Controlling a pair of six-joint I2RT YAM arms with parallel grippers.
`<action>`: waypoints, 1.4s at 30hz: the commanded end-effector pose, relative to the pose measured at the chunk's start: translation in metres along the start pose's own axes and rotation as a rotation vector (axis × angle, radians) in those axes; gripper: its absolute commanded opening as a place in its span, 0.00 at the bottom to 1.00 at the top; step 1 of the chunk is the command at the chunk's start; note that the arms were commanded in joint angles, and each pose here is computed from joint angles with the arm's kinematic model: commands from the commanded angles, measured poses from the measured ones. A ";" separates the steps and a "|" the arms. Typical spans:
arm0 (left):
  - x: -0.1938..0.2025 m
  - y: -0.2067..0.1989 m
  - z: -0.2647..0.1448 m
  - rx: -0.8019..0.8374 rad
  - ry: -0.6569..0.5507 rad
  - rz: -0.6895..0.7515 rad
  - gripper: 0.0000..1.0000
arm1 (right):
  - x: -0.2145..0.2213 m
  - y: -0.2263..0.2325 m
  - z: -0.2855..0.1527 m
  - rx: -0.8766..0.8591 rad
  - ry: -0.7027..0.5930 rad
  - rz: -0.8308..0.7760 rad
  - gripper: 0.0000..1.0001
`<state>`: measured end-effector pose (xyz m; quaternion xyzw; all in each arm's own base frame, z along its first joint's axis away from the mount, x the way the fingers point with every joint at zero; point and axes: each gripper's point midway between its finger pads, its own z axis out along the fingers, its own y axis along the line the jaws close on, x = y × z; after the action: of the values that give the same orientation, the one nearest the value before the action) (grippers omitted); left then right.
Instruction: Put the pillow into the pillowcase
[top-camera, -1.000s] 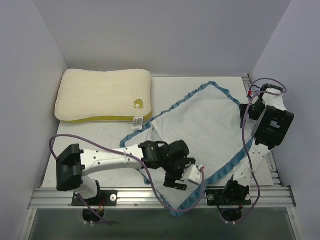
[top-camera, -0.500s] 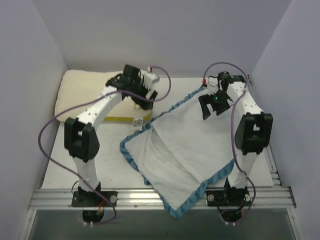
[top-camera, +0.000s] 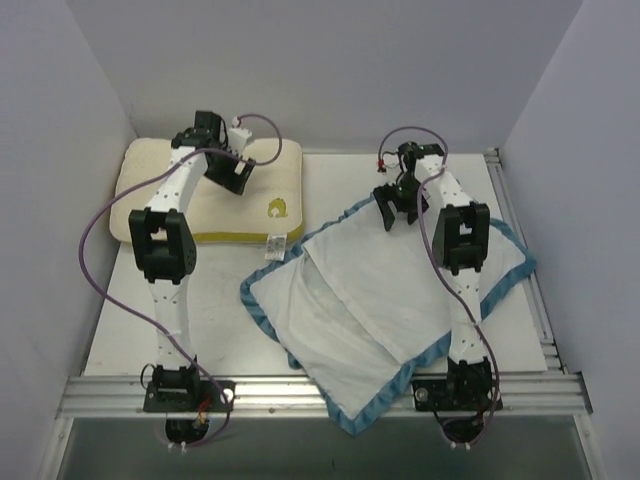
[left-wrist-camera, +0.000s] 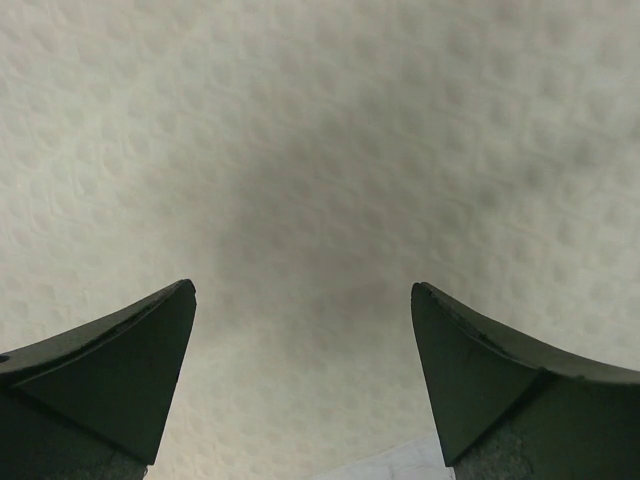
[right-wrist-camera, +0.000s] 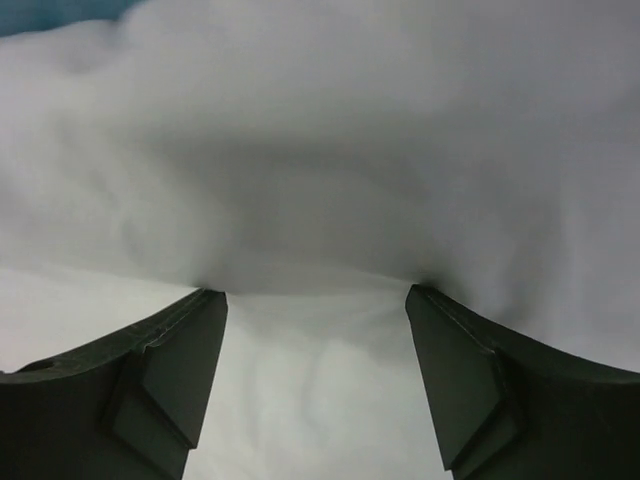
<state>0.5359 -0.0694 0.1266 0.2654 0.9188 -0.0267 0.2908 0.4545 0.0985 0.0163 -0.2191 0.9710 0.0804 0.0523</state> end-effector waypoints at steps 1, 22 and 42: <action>0.029 0.028 0.004 -0.053 0.101 0.040 0.97 | 0.022 -0.061 -0.010 0.117 0.066 0.079 0.74; 0.046 0.018 -0.121 0.178 0.053 0.239 0.97 | 0.060 -0.019 -0.108 -0.006 -0.106 -0.042 1.00; 0.106 -0.096 0.028 0.827 0.037 0.854 0.98 | 0.125 -0.008 -0.111 -0.058 0.058 0.000 1.00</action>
<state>0.4778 -0.1227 0.0573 0.6990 0.6539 -0.1957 0.2132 0.3466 0.0235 0.1012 -0.2147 0.9703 0.1046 0.0389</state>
